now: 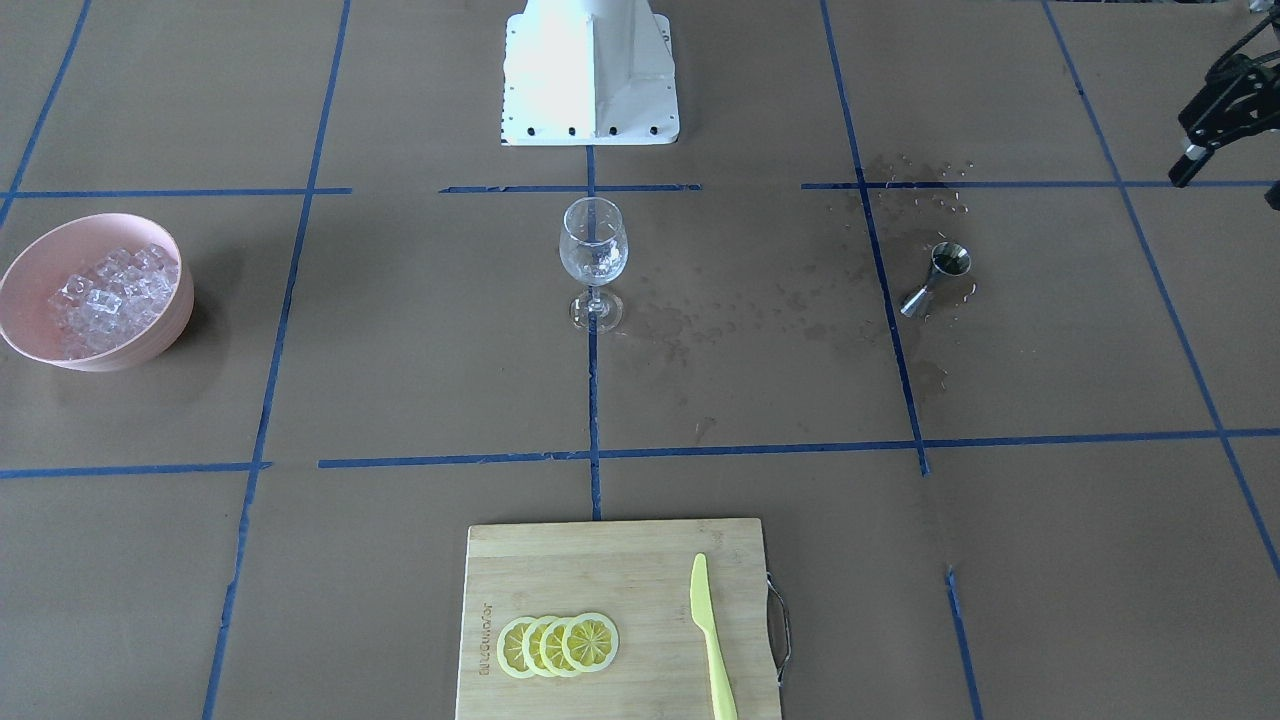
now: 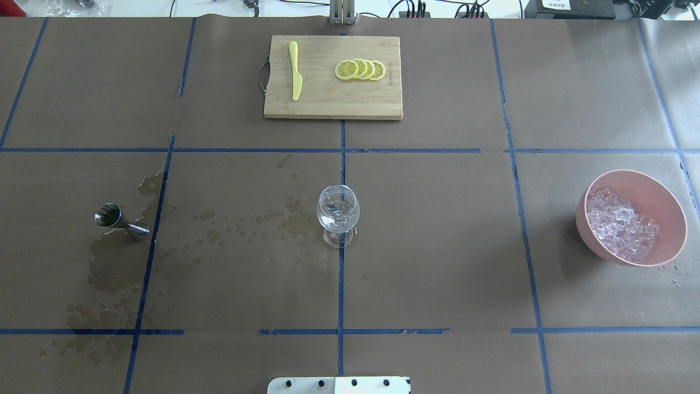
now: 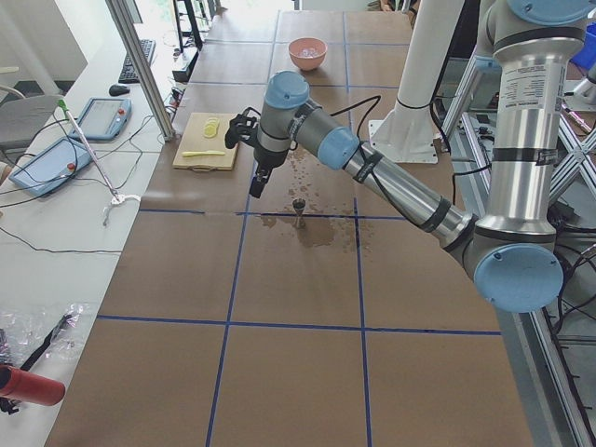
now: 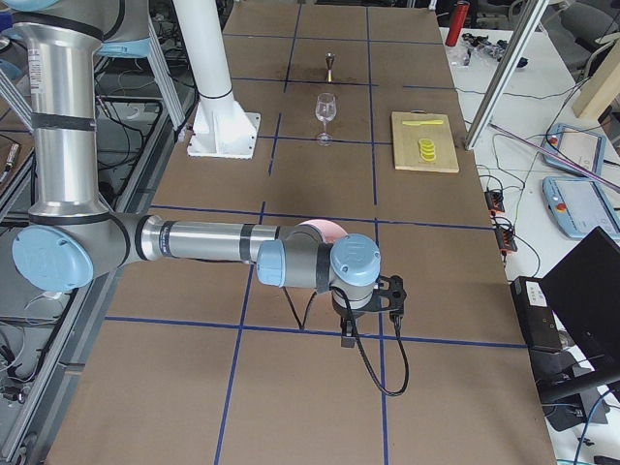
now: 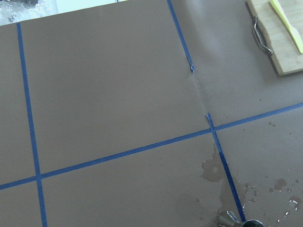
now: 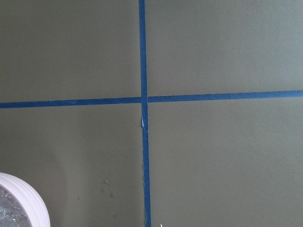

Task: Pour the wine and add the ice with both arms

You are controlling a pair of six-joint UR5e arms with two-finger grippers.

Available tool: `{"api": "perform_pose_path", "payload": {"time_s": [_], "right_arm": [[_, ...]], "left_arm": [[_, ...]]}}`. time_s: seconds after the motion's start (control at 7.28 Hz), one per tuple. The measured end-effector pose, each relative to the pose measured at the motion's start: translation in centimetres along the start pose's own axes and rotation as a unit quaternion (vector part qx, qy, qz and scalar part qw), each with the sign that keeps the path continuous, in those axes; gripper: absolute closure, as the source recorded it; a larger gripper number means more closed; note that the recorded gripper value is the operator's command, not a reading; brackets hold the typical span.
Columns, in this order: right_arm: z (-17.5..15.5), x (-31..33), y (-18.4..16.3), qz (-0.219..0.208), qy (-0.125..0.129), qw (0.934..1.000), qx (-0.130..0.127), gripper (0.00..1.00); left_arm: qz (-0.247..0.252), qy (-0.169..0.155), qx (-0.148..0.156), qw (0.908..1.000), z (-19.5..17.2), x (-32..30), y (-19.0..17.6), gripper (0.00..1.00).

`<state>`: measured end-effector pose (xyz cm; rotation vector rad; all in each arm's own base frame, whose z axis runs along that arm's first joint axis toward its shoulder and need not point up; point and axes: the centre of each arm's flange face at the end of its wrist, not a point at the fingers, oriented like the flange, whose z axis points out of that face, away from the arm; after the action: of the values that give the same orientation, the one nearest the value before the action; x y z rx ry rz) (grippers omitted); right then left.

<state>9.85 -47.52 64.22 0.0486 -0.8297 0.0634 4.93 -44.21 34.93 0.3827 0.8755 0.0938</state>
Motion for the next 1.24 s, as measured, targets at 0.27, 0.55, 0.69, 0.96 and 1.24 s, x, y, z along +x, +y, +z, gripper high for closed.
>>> {"api": "perform_pose_path", "payload": {"time_s": [0.27, 0.55, 0.69, 0.96, 1.24], "right_arm": [[-0.8, -1.0, -0.3, -0.008, -0.005, 0.9999, 0.009, 0.0], [-1.3, -1.7, -0.5, -0.015, -0.009, 0.9997, 0.014, 0.0], [-1.6, -2.1, -0.5, -0.018, -0.01, 0.9996, 0.017, 0.0], [-2.3, -3.1, -0.8, -0.025, -0.012, 0.9993, 0.024, 0.0], [-2.8, -3.8, -1.2, -0.018, -0.014, 0.9994, 0.028, 0.0]], "left_arm": [[-0.024, 0.009, 0.03, 0.9992, 1.0, 4.5, 4.2, 0.06], [-0.054, 0.028, 0.07, 0.9957, 3.7, 6.4, 10.0, 0.06], [-0.073, 0.026, 0.083, 0.9936, 5.5, 7.8, 12.0, 0.06], [-0.113, 0.011, 0.102, 0.9884, 10.1, 12.1, 15.8, 0.06], [-0.134, -0.01, 0.124, 0.9831, 13.9, 15.4, 20.0, 0.06]]}}
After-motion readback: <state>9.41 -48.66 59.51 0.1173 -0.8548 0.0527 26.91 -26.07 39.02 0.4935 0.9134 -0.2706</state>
